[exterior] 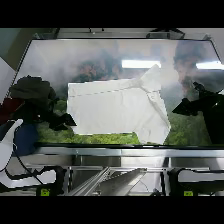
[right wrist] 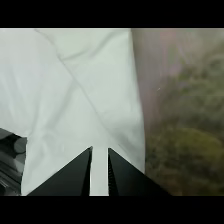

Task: Fold the shirts.

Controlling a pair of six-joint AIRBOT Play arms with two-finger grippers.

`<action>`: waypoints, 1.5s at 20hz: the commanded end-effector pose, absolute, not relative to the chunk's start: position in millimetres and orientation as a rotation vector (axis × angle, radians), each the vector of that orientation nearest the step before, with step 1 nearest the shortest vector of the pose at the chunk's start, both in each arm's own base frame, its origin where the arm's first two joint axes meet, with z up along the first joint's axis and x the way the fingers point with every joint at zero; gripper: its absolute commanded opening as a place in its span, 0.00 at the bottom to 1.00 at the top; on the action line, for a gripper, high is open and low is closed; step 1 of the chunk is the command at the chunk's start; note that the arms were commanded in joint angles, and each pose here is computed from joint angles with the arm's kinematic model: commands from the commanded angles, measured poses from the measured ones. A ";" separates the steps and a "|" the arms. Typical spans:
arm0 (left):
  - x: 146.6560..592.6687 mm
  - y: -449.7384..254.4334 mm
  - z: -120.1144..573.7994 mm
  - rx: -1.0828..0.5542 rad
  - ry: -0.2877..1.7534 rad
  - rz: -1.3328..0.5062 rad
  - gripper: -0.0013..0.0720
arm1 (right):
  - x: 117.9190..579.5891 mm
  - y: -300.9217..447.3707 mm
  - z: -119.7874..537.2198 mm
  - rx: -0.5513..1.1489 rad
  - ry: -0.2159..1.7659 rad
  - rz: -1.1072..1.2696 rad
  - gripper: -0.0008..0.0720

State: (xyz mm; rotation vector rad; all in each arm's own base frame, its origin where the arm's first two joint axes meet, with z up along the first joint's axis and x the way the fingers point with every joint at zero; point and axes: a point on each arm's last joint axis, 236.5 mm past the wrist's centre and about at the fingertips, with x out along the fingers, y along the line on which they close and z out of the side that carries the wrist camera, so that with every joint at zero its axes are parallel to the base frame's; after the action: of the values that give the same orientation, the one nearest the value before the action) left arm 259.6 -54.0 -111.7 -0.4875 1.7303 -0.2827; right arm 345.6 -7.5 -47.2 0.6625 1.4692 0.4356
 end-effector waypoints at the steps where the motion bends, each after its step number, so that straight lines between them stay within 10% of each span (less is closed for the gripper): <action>1: 273.5 -81.8 -114.2 -0.463 1.657 -0.351 0.60 | 331.4 -2.2 -62.4 0.666 1.499 0.445 0.21; 3: 288.2 -104.7 -100.6 -0.493 1.600 -0.426 0.12 | 334.5 -4.2 -65.9 0.664 1.490 0.432 0.45; 4: 291.5 -109.0 -97.6 -0.466 1.590 -0.447 0.04 | 336.0 -4.9 -68.5 0.664 1.489 0.425 0.46; 14: 287.9 -113.3 -90.6 -0.449 1.613 -0.480 0.04 | 320.4 23.4 -117.6 0.529 1.654 0.472 0.64; 18: 287.4 -112.8 -87.5 -0.442 1.611 -0.501 0.04 | 319.5 45.3 -115.3 0.515 1.667 0.528 0.04; 20: 289.2 -110.5 -67.0 -0.455 1.613 -0.551 0.04 | 327.2 58.9 -93.2 0.528 1.601 0.591 0.04; 26: 338.6 -104.3 143.4 -0.556 1.057 -0.796 0.04 | 362.1 102.0 171.1 0.552 0.885 0.896 0.04; 30: 311.5 -105.6 359.8 -0.394 0.434 -0.881 0.04 | 287.8 120.5 412.3 0.305 0.137 0.980 0.05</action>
State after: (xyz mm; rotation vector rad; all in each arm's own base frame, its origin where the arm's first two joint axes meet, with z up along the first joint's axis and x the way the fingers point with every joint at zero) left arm 349.7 -95.2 217.4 -0.5057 0.8288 -0.7836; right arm 359.6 93.8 249.7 0.4451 0.6356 0.8735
